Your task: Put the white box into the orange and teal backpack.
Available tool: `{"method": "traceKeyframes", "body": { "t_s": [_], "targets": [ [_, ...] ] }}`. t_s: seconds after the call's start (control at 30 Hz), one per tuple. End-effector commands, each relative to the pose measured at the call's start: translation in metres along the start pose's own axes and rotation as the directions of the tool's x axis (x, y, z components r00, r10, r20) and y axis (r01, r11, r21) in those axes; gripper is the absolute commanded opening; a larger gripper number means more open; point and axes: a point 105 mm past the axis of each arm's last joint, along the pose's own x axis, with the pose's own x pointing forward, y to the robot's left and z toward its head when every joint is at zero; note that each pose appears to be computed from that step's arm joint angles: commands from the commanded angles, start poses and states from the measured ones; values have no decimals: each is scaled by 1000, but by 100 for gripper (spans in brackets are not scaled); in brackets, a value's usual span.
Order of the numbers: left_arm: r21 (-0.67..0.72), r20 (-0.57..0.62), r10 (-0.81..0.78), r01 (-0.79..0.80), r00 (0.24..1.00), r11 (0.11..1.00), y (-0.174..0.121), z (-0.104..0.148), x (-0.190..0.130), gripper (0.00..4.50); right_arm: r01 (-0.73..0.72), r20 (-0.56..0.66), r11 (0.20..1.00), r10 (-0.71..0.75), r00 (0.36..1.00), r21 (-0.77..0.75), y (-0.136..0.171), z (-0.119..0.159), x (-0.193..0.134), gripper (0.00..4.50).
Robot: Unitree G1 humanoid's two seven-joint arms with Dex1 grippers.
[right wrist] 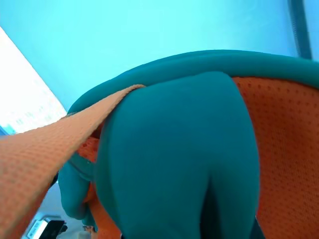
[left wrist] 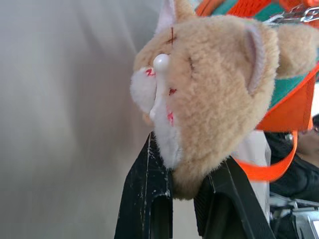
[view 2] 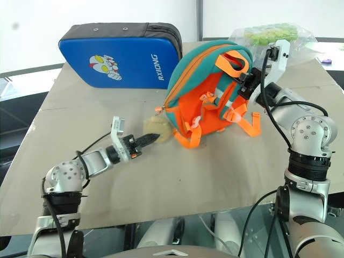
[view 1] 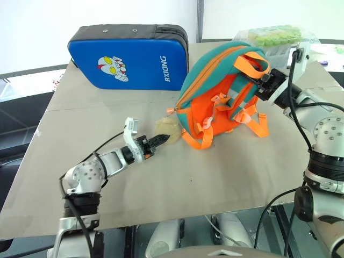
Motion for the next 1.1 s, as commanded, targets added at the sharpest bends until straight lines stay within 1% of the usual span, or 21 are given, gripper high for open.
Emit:
{"method": "traceKeyframes", "body": {
  "t_s": [0.03, 0.1, 0.13, 0.2, 0.23, 0.27, 0.3, 0.33, 0.37, 0.43, 0.47, 0.53, 0.67, 0.83, 0.9, 0.97, 1.1],
  "targets": [
    [182, 73, 24, -36, 997, 983, -1, 27, 0, 0, 27, 135, 983, -2, 991, -180, 10, 37, -20, 0],
    [348, 106, -30, -8, 994, 938, -14, 40, 2, 0, 13, 79, 969, 7, 997, -248, 15, 24, -20, 0],
    [394, 118, -53, 2, 992, 919, -19, 44, 2, 0, 14, 52, 958, 1, 999, -285, 16, 18, -20, 0],
    [491, 123, -113, 38, 986, 870, -33, 50, 0, 0, 10, -14, 935, -16, 1000, -353, 16, 0, -25, 73],
    [517, 121, -139, 57, 983, 854, -38, 51, -1, 103, 9, -29, 930, -20, 999, -366, 16, -5, -28, 113],
    [525, 124, -165, 76, 979, 847, -43, 52, -2, 143, 4, -46, 925, -23, 999, -379, 16, -11, -31, 157],
    [536, 126, -182, 88, 975, 839, -47, 52, -4, 196, -3, -82, 911, -34, 996, -413, 15, -17, -36, 210],
    [549, 122, -187, 90, 975, 831, -49, 52, -6, 236, -12, -119, 894, -46, 992, -448, 14, -24, -42, 250],
    [556, 113, -190, 97, 975, 826, -51, 51, -10, 294, -15, -151, 883, -63, 986, -469, 13, -29, -51, 307],
    [573, 90, -174, 91, 981, 814, -50, 46, -20, 387, -13, -196, 870, -97, 976, -494, 10, -34, -69, 399],
    [571, 81, -161, 87, 984, 816, -48, 43, -26, 445, -19, -227, 860, -114, 967, -511, 9, -36, -79, 449],
    [572, 63, -147, 85, 987, 816, -44, 38, -38, 449, -49, -280, 848, -119, 953, -528, 12, -40, -95, 450],
    [586, 36, -117, 74, 992, 807, -38, 28, -63, 449, -81, -361, 862, -123, 924, -501, 15, -42, -127, 450],
    [605, 15, -85, 59, 996, 794, -36, 16, -82, 449, -110, -499, 869, -169, 850, -483, 12, -57, -165, 450],
    [616, 8, -42, 28, 999, 787, -31, 9, -94, 449, -71, -513, 862, -230, 827, -501, 4, -60, -183, 450],
    [626, 7, -6, 0, 1000, 780, -27, 4, -104, 449, -43, -510, 853, -270, 817, -520, -2, -60, -193, 450],
    [644, -8, 39, -25, 999, 765, -21, -6, -117, 449, -48, -527, 846, -285, 801, -530, -8, -68, -204, 450]
  ]
}}
